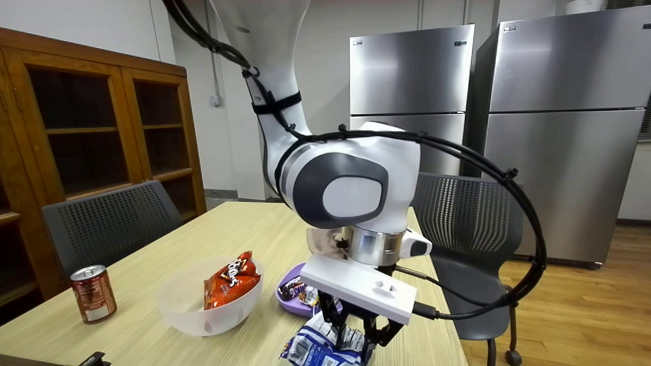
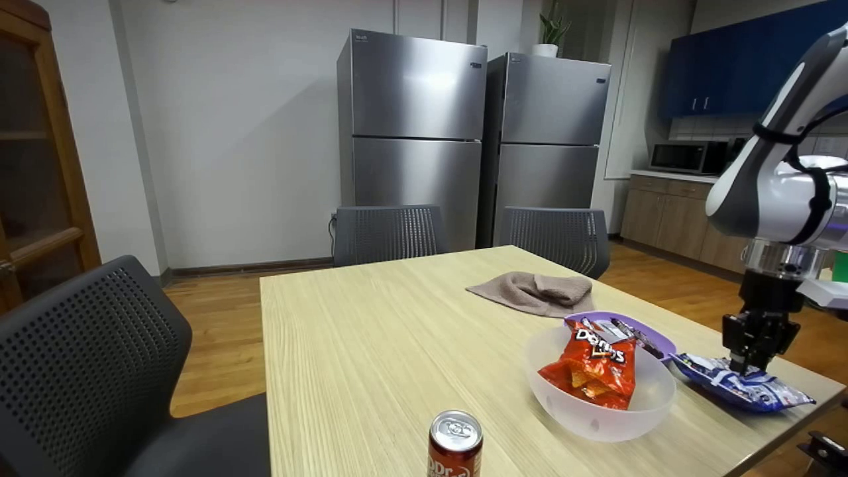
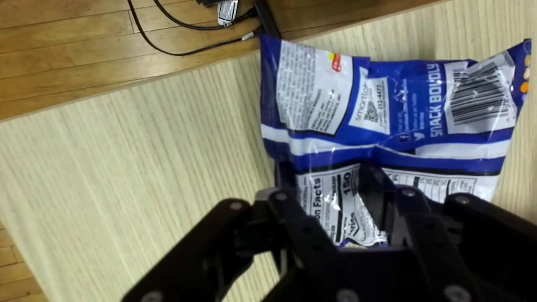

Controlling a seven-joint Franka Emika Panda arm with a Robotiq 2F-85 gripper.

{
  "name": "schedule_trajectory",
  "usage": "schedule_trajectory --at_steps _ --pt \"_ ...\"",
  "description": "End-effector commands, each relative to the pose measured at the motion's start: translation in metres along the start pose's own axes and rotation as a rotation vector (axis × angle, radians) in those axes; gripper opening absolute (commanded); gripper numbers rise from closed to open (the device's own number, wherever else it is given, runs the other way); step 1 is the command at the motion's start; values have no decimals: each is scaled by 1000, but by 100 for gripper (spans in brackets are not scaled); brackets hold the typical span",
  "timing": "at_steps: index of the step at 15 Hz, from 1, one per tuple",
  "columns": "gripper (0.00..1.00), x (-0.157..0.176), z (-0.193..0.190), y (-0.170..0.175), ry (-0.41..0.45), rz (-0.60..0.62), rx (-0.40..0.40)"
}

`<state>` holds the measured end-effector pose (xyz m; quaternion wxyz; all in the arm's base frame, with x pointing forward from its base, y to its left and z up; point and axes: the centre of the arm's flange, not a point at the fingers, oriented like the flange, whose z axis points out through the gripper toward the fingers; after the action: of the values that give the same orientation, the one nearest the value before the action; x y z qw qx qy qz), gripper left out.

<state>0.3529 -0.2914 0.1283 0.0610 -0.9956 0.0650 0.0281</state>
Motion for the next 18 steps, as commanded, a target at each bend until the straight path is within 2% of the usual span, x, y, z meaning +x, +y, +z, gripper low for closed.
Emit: schedule_trajectory --at_steps 1,2,3,8,12,18 --pt "12 5 3 5 1 -2 30" --pt "4 5 3 5 1 -1 30" --pt "1 5 3 5 0 -1 30" --pt "0 6 -1 6 5 -5 28" --pt "0 3 -23 3 46 -15 -16" --pt "0 1 -61 -2 115 -62 -32"
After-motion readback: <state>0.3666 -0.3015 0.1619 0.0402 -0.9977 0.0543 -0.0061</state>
